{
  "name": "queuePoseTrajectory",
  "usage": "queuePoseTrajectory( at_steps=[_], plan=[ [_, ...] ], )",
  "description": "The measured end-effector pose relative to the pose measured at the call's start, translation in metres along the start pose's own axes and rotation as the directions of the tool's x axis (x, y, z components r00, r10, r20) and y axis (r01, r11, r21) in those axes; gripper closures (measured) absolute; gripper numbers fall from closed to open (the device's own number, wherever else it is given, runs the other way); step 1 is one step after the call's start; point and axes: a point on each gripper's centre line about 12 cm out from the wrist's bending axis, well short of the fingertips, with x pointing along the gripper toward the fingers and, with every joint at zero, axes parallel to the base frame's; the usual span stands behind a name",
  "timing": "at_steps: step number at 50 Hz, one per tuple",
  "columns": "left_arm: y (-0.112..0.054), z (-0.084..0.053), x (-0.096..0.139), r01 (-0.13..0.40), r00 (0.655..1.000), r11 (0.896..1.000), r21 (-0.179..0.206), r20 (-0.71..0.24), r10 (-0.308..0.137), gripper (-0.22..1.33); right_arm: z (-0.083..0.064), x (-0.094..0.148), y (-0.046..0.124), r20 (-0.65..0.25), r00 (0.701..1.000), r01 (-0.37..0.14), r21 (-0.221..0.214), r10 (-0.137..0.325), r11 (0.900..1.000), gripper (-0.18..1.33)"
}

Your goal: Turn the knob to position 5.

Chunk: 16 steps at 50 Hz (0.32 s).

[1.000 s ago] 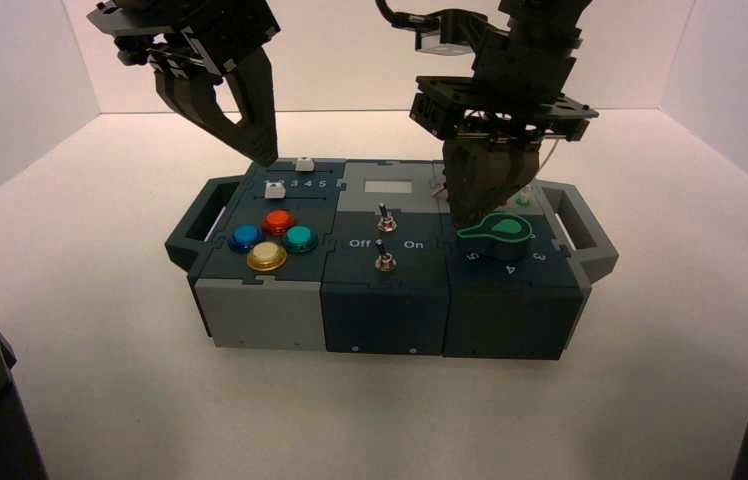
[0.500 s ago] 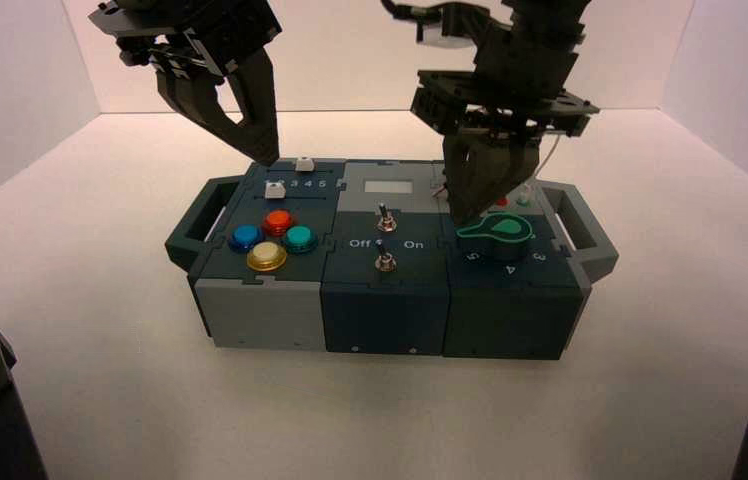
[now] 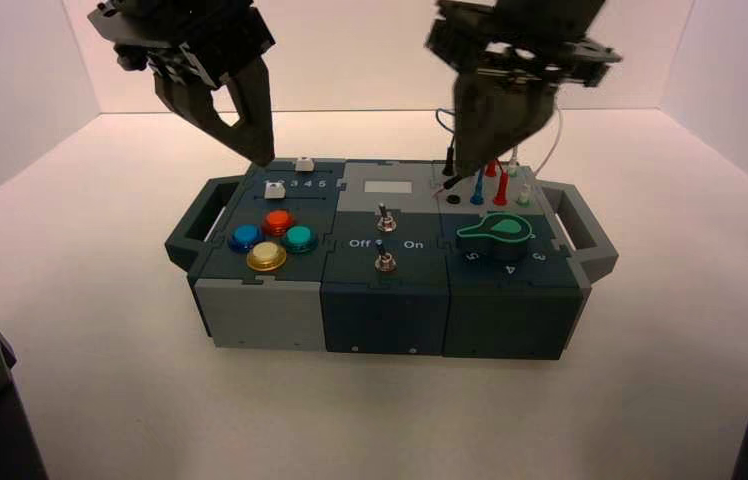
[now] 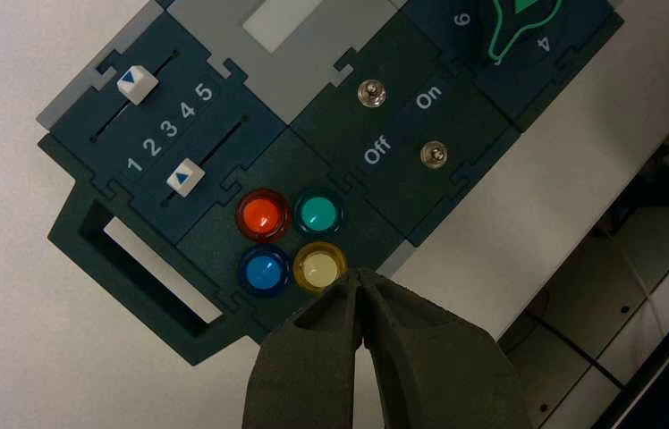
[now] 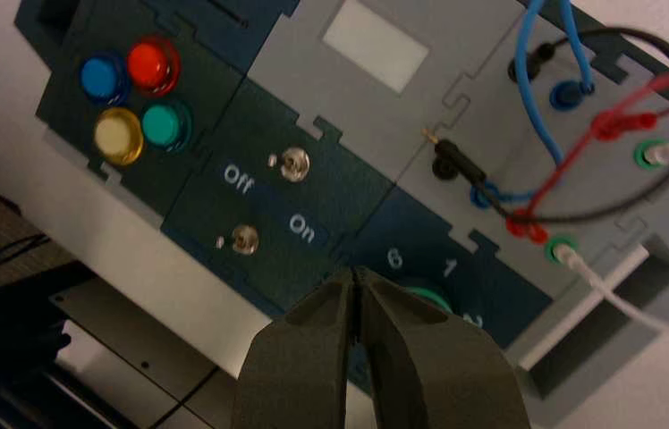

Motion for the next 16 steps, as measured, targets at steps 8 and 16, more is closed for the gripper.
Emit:
queuePoseTrajectory(
  at_steps=[8, 16],
  plan=[
    [0.000, -0.002, 0.000, -0.002, 1.000, 1.000, 0.001, 0.008, 0.002, 1.28, -0.013, -0.004, -0.003, 0.005, 1.000, 0.002, -0.004, -0.002, 1.0000, 1.29],
    [0.000, -0.003, -0.004, -0.002, 0.999, 1.000, 0.004, 0.032, 0.002, 1.28, -0.021, -0.007, -0.004, 0.028, 1.000, 0.001, -0.008, -0.001, 1.0000, 1.29]
  ],
)
